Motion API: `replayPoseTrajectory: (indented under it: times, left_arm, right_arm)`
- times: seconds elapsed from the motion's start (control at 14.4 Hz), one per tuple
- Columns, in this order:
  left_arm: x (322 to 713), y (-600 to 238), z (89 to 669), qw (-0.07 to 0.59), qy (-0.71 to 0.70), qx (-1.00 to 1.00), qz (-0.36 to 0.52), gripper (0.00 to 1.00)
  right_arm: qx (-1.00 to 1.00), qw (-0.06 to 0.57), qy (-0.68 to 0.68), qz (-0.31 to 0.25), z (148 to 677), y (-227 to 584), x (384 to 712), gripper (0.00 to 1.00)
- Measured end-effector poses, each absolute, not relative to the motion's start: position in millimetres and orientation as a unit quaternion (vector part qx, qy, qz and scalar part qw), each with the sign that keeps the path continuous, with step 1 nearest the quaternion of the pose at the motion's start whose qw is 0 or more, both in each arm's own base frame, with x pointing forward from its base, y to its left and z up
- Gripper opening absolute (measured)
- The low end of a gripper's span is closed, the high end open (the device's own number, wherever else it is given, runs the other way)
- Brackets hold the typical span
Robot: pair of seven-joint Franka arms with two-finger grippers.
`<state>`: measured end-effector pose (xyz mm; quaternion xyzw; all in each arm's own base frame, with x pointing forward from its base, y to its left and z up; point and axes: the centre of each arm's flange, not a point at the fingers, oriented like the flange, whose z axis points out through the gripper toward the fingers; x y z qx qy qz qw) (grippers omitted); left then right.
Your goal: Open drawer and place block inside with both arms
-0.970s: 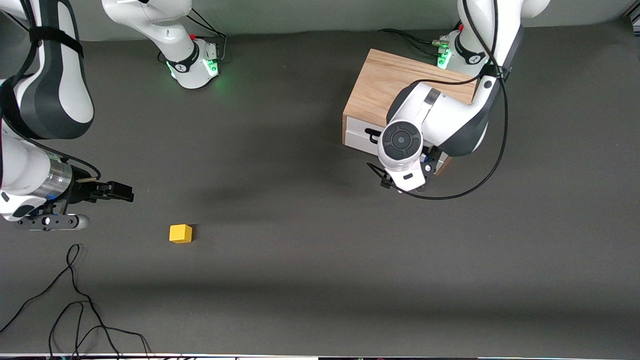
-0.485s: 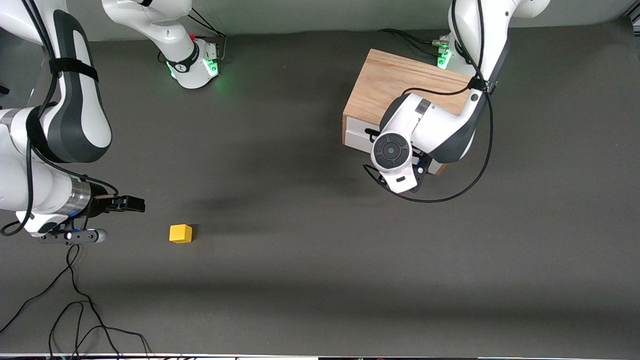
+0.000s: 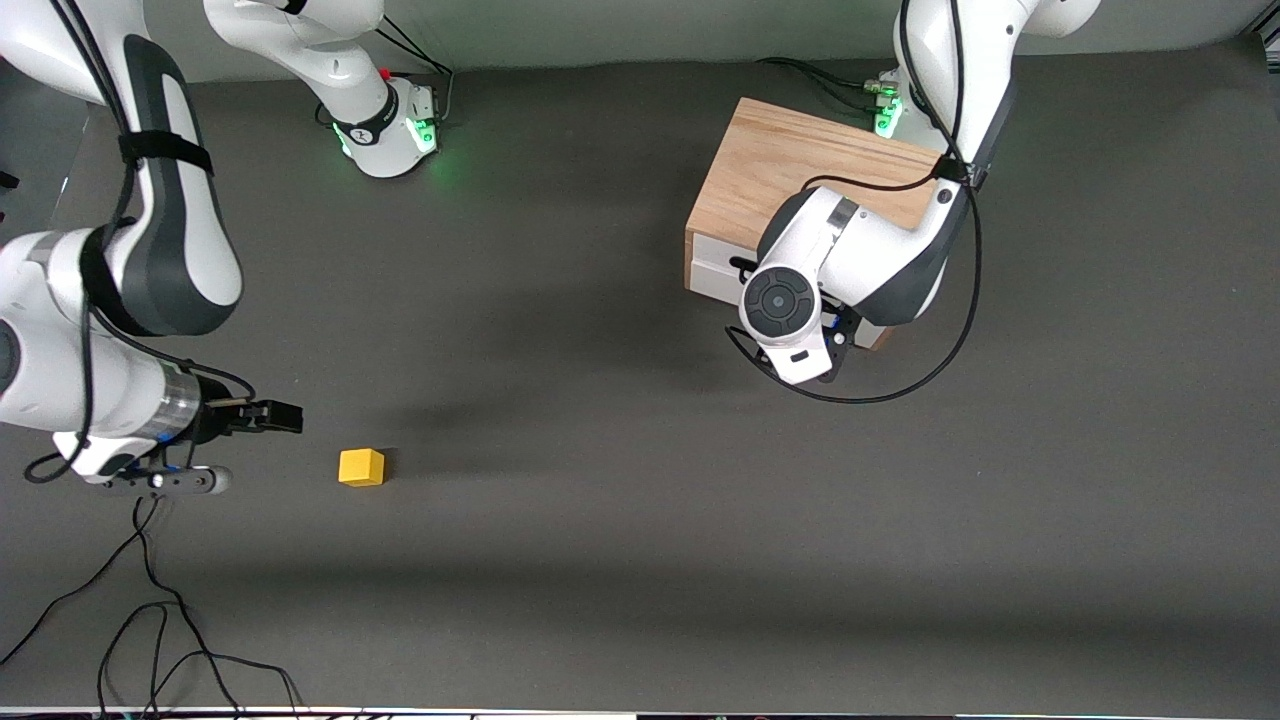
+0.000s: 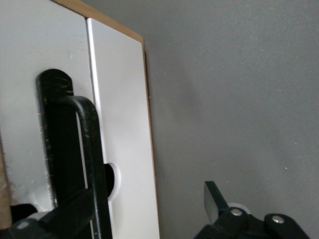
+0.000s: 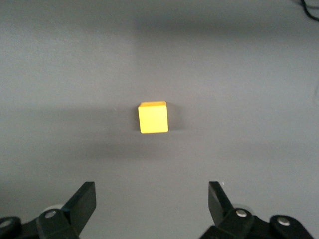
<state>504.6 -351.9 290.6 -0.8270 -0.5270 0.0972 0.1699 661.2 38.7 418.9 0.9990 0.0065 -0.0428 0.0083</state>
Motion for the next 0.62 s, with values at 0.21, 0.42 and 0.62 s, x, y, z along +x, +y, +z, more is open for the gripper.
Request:
replayPoseTrajectory:
  times: [0.21,0.42,0.62]
  left_arm:
    - [500,-350,289,0.188,-0.528,-0.822,0.104,1.00]
    - [499,-349,289,0.190,-0.528,-0.821,0.104,1.00]
    - [503,-352,284,0.179,-0.531,-0.822,0.100,1.00]
  right_arm:
    - [0.999,0.010,0.013,-0.037,391,47,671,1.00]
    - [1.000,0.013,0.011,-0.026,357,45,682,1.00]
    - [1.000,0.015,0.012,-0.005,318,45,692,1.00]
